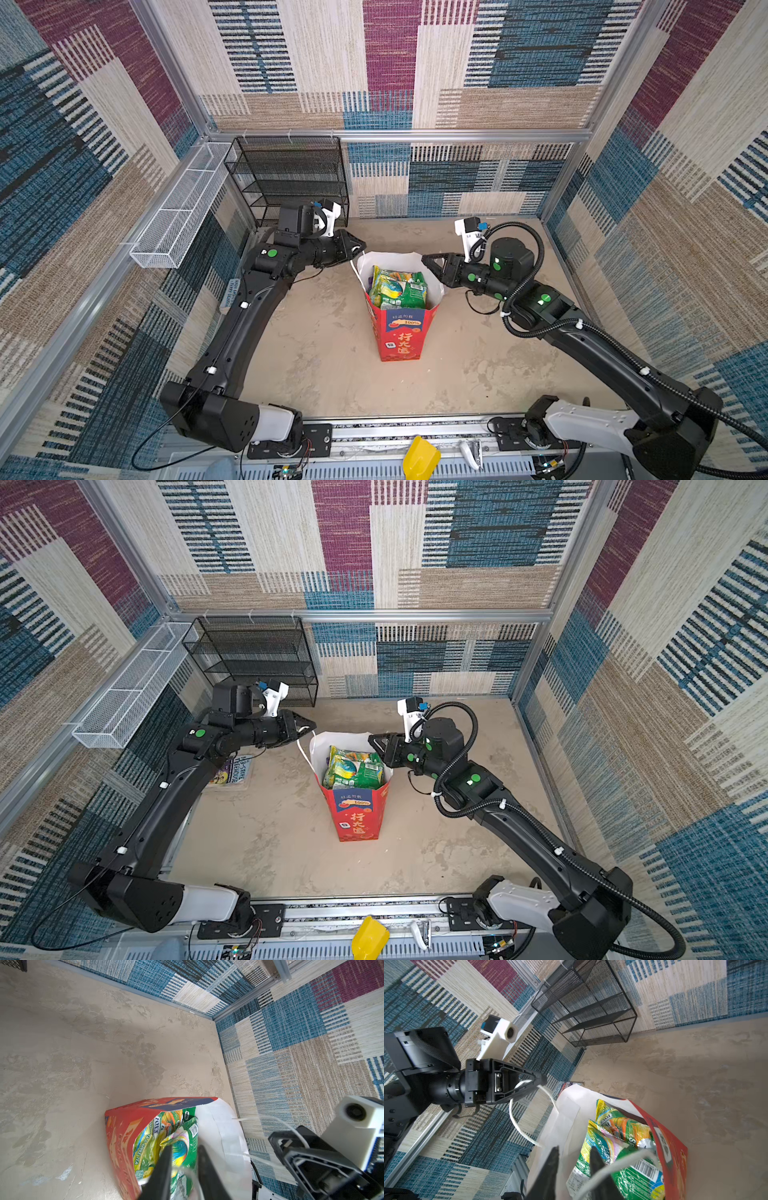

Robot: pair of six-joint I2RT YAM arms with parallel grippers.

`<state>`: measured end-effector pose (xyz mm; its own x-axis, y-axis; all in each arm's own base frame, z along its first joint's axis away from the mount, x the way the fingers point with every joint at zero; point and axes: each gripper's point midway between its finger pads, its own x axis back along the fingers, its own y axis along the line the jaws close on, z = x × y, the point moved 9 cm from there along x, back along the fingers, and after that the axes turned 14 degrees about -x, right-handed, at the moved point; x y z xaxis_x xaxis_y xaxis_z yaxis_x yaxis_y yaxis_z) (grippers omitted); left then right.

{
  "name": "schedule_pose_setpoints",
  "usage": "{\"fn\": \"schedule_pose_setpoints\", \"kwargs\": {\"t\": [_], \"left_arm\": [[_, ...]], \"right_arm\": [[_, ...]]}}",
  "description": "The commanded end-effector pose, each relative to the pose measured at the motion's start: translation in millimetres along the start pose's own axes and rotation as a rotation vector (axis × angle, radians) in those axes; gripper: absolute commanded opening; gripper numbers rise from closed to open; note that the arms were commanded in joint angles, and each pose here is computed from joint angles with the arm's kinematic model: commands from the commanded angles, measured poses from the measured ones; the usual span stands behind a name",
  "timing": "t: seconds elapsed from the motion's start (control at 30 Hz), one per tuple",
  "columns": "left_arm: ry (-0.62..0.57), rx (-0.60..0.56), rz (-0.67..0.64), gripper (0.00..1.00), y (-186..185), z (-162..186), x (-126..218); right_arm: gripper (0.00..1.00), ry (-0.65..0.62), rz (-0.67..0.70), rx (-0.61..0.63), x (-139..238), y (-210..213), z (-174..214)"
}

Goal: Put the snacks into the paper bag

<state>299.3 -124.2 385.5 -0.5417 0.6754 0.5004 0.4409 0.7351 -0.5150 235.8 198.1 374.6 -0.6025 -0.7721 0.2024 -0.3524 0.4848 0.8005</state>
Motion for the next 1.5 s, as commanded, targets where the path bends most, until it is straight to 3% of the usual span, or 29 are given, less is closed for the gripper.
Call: {"fn": "schedule_pose_setpoints", "kwargs": {"t": [0.0,0.1,0.17,0.2,0.67,0.87,0.97,1.13,1.3,1.47], "left_arm": [[-0.041,-0.008,0.036,0.59,-4.5,-3.7,9.4],[-0.049,-0.007,0.064,0.84,-4.9,-1.6,17.6],[-0.059,-0.005,0.073,0.93,-4.9,-0.9,24.2],[-0.062,-0.005,0.077,0.95,-5.0,-0.4,27.8],[-0.143,0.006,0.126,0.99,-4.4,10.0,87.0],[-0.21,-0.019,0.113,0.99,-13.5,19.3,114.7],[-0.252,-0.001,-0.013,0.99,-5.7,33.2,121.1],[-0.294,0.108,-0.406,0.99,34.3,61.7,122.8],[-0.363,0.214,-0.594,0.99,71.5,88.0,109.5],[-0.386,0.288,-0.81,0.99,116.7,120.1,90.5]], "right_arm": [[0.61,-0.04,-0.021,-0.029,2.0,4.6,-5.0],[0.84,-0.027,-0.013,-0.052,3.3,3.8,-3.4],[0.98,-0.033,0.0,-0.067,6.4,3.5,-3.4],[1.0,-0.042,0.01,-0.072,8.5,3.3,-3.8],[1.0,-0.171,0.14,-0.033,45.1,11.0,-16.8],[1.0,-0.228,0.159,0.052,66.9,22.1,-23.8],[1.0,-0.284,0.213,0.083,75.0,19.4,-27.1],[1.0,-0.431,0.355,0.134,77.8,-6.9,-30.8],[1.0,-0.519,0.409,0.045,83.1,-61.2,-41.2],[1.0,-0.643,0.524,0.089,85.7,-105.8,-40.7]]}}
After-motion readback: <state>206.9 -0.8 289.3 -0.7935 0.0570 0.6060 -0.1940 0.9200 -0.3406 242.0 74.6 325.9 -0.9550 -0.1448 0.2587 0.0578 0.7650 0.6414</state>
